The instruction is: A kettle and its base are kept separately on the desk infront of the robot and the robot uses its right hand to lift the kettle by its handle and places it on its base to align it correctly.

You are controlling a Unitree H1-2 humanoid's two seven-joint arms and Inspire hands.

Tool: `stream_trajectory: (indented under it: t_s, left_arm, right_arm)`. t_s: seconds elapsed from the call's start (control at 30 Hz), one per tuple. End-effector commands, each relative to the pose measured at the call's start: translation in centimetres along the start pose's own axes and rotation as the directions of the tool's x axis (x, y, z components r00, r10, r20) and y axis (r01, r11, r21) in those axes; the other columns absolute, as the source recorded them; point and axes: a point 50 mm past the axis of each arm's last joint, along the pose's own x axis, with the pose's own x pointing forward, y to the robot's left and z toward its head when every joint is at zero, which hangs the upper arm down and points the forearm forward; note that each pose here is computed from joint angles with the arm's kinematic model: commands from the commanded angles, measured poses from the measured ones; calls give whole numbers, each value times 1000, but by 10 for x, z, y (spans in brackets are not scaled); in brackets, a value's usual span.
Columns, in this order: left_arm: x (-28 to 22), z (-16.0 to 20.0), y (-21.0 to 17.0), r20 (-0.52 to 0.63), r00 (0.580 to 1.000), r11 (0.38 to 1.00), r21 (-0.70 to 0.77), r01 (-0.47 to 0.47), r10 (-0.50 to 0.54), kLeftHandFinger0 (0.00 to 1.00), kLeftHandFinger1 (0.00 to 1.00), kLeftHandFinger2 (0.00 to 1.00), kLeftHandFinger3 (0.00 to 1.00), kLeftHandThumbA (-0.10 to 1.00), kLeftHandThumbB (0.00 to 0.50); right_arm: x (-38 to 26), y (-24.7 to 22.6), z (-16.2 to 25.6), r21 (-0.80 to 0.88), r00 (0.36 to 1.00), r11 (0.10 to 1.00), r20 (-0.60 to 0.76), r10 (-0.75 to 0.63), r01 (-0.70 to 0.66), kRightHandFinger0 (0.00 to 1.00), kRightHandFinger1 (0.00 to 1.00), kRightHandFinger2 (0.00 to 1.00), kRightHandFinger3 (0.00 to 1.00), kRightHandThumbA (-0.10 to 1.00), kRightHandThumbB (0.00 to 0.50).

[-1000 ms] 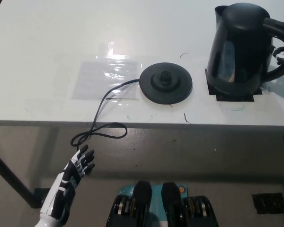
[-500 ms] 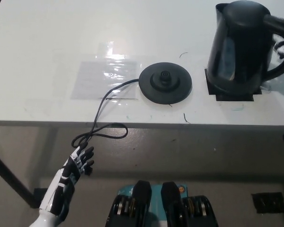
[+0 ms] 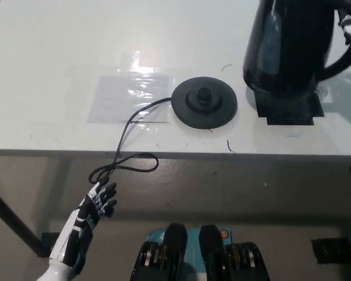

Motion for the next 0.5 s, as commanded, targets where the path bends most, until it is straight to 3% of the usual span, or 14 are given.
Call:
stream_trajectory:
  t_s: [0.0, 0.27, 0.4, 0.47]
  left_arm:
    - [6, 13, 8, 53, 998, 999, 30, 15, -16, 1000, 1000, 1000, 1000, 1000, 50]
    - [8, 14, 9, 54, 998, 999, 42, 20, -22, 1000, 1000, 1000, 1000, 1000, 73]
    - [9, 14, 10, 64, 998, 999, 44, 22, -25, 1000, 1000, 1000, 1000, 1000, 60]
    - [8, 13, 9, 57, 998, 999, 39, 23, -25, 1000, 1000, 1000, 1000, 1000, 71]
  right_arm:
    - [18, 19, 84, 104, 969, 994, 245, 13, -40, 0, 305, 735, 751, -100, 131]
    - [18, 35, 81, 79, 967, 996, 252, 28, -50, 0, 302, 746, 758, -100, 104]
    - [29, 49, 70, 27, 965, 998, 256, 56, -65, 0, 388, 809, 867, -100, 125]
    - [30, 58, 67, -15, 960, 997, 267, 80, -79, 7, 417, 832, 872, -100, 139]
